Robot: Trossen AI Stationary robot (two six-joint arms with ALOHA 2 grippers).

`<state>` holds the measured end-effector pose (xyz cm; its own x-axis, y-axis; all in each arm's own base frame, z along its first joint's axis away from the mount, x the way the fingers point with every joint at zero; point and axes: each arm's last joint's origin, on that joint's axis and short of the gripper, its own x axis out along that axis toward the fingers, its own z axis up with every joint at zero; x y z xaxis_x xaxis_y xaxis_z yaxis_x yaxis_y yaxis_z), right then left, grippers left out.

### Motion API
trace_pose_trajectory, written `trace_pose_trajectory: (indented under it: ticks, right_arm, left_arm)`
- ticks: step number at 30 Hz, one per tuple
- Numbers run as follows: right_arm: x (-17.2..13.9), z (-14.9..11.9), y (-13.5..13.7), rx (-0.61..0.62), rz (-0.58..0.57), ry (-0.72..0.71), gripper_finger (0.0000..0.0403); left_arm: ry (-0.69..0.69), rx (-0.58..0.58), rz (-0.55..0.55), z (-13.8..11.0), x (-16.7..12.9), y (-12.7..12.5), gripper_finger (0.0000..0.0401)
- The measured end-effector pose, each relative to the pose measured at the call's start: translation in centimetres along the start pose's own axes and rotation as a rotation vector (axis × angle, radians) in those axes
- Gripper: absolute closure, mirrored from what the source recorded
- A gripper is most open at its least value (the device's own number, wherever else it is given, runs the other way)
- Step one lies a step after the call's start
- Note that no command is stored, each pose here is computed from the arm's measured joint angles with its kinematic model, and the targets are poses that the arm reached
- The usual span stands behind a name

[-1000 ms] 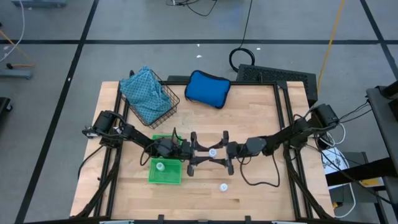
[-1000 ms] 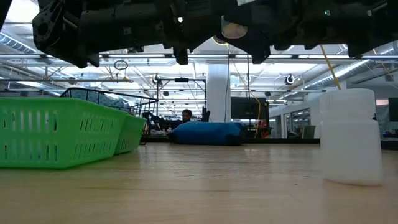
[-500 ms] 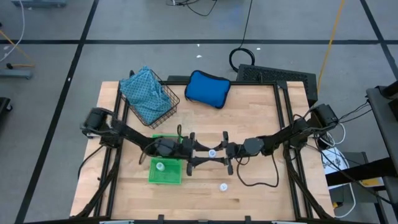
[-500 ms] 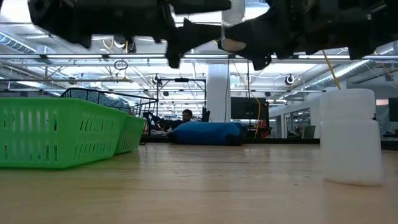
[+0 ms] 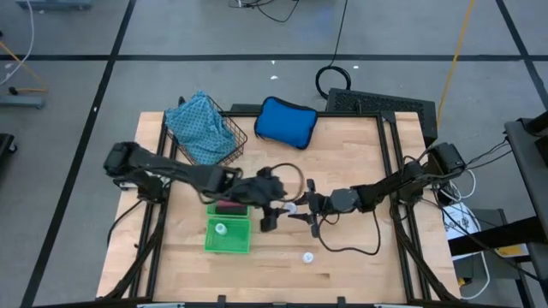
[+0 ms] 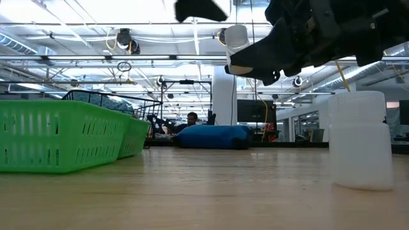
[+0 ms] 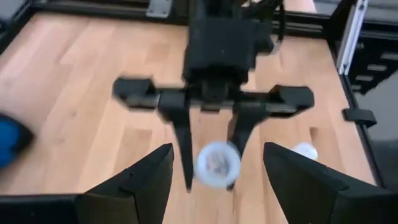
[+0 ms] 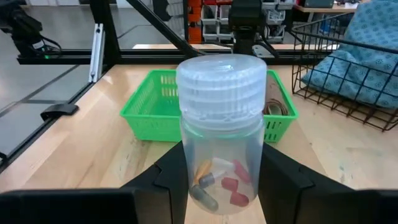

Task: Pick & Place Medicine items
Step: Put the right white pill bottle into the bottom green basket

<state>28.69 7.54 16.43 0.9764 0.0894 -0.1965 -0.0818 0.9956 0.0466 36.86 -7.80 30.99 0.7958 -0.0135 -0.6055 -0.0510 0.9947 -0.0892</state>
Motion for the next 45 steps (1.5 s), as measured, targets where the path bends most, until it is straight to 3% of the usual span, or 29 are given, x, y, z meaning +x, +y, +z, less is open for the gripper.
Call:
trace_pose_trajectory:
  ticks: [5,12,17,30,38,40,45]
  right_arm:
    - [0.0,0.0,0.0,0.001,0.000,0.003,0.0270]
    - [0.0,-0.1,0.0,0.000,0.002,0.005,0.0270]
    - [0.0,-0.1,0.0,0.000,0.002,0.006,0.0270]
    - [0.0,-0.1,0.1,0.001,0.003,0.015,0.0270]
    - [0.0,-0.2,0.1,-0.002,0.002,0.019,0.0270]
    - [0.0,-0.1,0.0,-0.004,0.003,0.011,0.0253]
    - [-0.3,-0.1,0.0,-0.007,0.002,0.040,0.0149]
  left_arm:
    - [0.101,0.088,-0.007,0.5,3.1,-0.2,0.0142]
    - [0.172,0.097,0.017,-0.5,5.3,0.0,0.0141]
    - [0.170,0.123,0.014,-0.4,5.3,0.0,0.0157]
    - [0.166,0.124,-0.039,-0.2,4.8,-0.1,0.0249]
    - [0.165,0.129,-0.026,-0.1,4.6,-0.1,0.0255]
    - [0.168,0.116,-0.006,-0.1,4.0,-0.1,0.0261]
    - [0.199,0.063,0.039,-0.1,0.7,-1.1,0.0261]
